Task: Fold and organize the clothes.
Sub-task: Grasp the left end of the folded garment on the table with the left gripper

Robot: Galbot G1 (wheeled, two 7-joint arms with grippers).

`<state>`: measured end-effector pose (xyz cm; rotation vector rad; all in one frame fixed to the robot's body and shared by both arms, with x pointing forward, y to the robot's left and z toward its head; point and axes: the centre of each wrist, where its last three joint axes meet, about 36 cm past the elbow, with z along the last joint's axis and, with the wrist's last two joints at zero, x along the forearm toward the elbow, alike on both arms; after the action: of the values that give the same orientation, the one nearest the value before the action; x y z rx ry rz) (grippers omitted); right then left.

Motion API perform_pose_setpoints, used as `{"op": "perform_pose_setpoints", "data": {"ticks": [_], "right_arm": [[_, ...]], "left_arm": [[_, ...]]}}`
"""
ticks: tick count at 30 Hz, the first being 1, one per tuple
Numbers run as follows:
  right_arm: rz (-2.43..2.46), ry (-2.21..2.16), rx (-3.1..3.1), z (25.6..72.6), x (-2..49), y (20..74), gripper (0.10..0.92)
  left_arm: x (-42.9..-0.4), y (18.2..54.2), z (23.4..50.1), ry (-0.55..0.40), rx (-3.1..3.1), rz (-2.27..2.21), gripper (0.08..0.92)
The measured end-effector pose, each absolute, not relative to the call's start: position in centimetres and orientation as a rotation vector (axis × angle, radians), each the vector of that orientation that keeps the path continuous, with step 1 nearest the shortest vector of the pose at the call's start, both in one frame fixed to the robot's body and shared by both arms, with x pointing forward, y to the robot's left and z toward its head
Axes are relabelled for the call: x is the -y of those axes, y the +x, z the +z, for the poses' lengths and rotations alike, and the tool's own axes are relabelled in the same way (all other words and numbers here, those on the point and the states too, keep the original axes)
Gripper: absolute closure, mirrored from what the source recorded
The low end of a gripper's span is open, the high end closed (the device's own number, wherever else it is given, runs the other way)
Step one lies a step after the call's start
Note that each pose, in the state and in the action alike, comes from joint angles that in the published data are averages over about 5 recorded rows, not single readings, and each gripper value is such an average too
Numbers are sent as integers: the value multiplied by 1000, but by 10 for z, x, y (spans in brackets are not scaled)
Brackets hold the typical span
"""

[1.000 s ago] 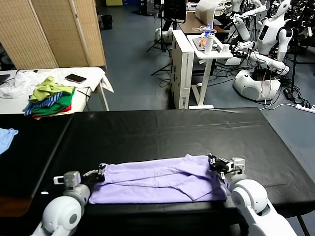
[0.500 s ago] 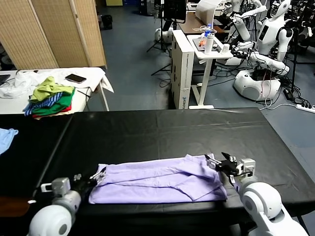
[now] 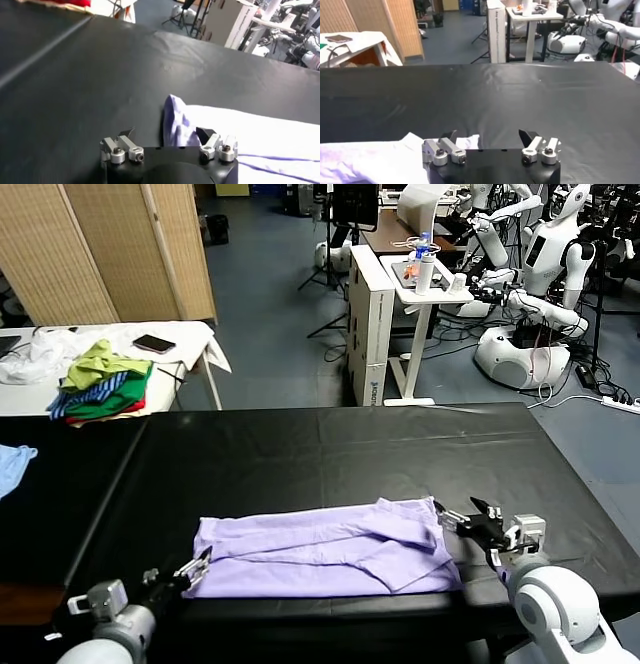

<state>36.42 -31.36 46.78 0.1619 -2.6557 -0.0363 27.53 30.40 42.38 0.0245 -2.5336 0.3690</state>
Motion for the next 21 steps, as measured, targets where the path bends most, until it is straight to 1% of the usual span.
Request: {"op": "perform_pose_setpoints", "data": {"ticks": [4,7,10,13,16,20,21], "right_arm": [[-37,164,2656,467,313,365,115],[-38,168,2656,467,311,367,115],[-38,172,2656,466,310,368,115],[-39,177,2656,466,308,369,115],[-40,182,2655,465,307,371,115],[-41,186,2654,463,305,372,115],[-42,187,2654,463,304,372,115]], "left_arm": [[-303,275,421,18,2538,381,122],[-302,277,418,11,2538,388,159],[-300,279,416,-4,2536,394,213],[-298,280,414,-20,2533,404,286],[-297,280,413,-28,2528,413,397],[-298,280,412,-31,2519,432,620],[-298,280,411,-31,2517,439,664]]}}
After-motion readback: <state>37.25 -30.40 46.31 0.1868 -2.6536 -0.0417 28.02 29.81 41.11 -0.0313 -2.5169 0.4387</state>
